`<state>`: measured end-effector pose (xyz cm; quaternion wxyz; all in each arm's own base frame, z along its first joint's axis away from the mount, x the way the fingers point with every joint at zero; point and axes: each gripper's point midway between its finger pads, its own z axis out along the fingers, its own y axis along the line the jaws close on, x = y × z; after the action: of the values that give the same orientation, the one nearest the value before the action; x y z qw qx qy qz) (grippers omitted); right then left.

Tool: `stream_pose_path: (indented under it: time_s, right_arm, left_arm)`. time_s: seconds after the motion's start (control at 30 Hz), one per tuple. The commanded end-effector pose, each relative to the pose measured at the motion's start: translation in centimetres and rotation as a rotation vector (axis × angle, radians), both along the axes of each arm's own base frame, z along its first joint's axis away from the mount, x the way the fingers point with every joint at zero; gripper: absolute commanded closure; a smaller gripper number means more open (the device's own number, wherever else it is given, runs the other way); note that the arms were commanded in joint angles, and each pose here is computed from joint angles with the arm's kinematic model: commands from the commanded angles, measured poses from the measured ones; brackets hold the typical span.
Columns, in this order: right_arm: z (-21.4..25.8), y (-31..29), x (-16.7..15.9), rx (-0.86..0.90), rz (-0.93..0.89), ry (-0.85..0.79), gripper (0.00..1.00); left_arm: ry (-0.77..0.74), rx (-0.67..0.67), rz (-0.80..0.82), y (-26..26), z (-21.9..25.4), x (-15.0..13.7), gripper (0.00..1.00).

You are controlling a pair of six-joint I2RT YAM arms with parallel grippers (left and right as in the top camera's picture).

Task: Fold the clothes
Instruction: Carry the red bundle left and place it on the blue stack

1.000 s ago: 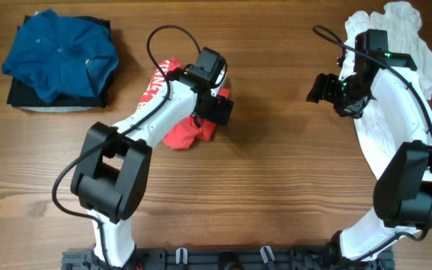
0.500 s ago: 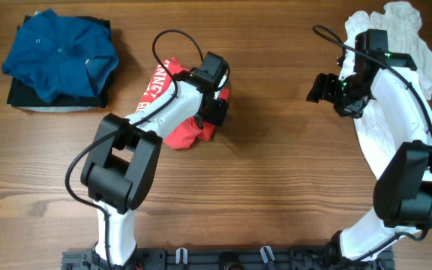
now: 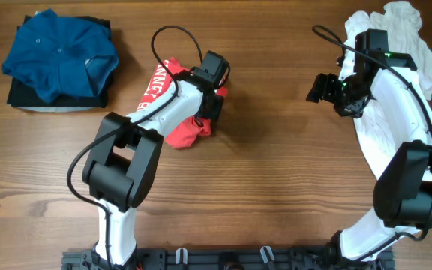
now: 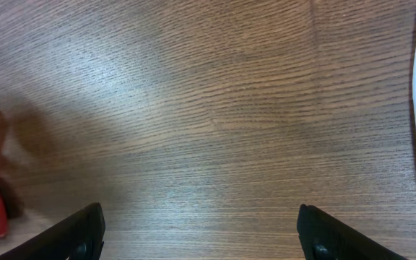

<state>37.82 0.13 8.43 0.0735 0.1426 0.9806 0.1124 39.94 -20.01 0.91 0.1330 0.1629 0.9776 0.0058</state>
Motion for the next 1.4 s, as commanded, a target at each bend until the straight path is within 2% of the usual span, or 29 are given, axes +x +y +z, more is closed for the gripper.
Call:
stream_pose_path:
  time_s: [0.0, 0.23, 0.33, 0.53, 0.6, 0.77, 1.03, 1.17, 1.37]
  right_arm:
    - [1.3, 0.4, 0.5, 0.009, 0.021, -0.042, 0.14]
    - [1.3, 0.4, 0.5, 0.007, 0.032, -0.045, 0.14]
    - [1.3, 0.4, 0.5, 0.007, 0.033, -0.045, 0.14]
    - [1.3, 0.4, 0.7, 0.007, 0.032, -0.051, 0.14]
    - [1.3, 0.4, 0.6, 0.007, 0.032, -0.049, 0.14]
    - [1.3, 0.4, 0.6, 0.007, 0.032, -0.049, 0.14]
    - [1.2, 0.5, 0.3, 0.009, 0.033, -0.034, 0.14]
    - [1.1, 0.5, -0.1, 0.010, 0.034, -0.018, 0.14]
    - [1.0, 0.6, -0.8, 0.014, 0.033, 0.009, 0.14]
  left_arm:
    - [-0.027, -0.025, 0.007, -0.2, 3.0, 1.2, 0.96]
    - [-0.268, -0.131, 0.074, 2.0, 15.4, 4.8, 0.96]
    - [-0.368, -0.120, 0.034, 4.2, 19.5, 5.4, 0.96]
    - [-0.614, -0.102, 0.137, 11.1, 27.9, 6.7, 0.96]
    - [-0.708, -0.065, 0.152, 13.7, 30.8, 6.9, 0.96]
    - [-0.901, 0.135, 0.268, 21.7, 36.1, 7.6, 0.96]
    - [-1.016, 0.265, 0.479, 33.3, 37.8, 8.9, 0.96]
    - [-1.017, 0.309, 0.563, 39.0, 36.3, 9.4, 0.96]
    - [-0.975, 0.326, 0.590, 43.9, 32.4, 10.7, 0.96]
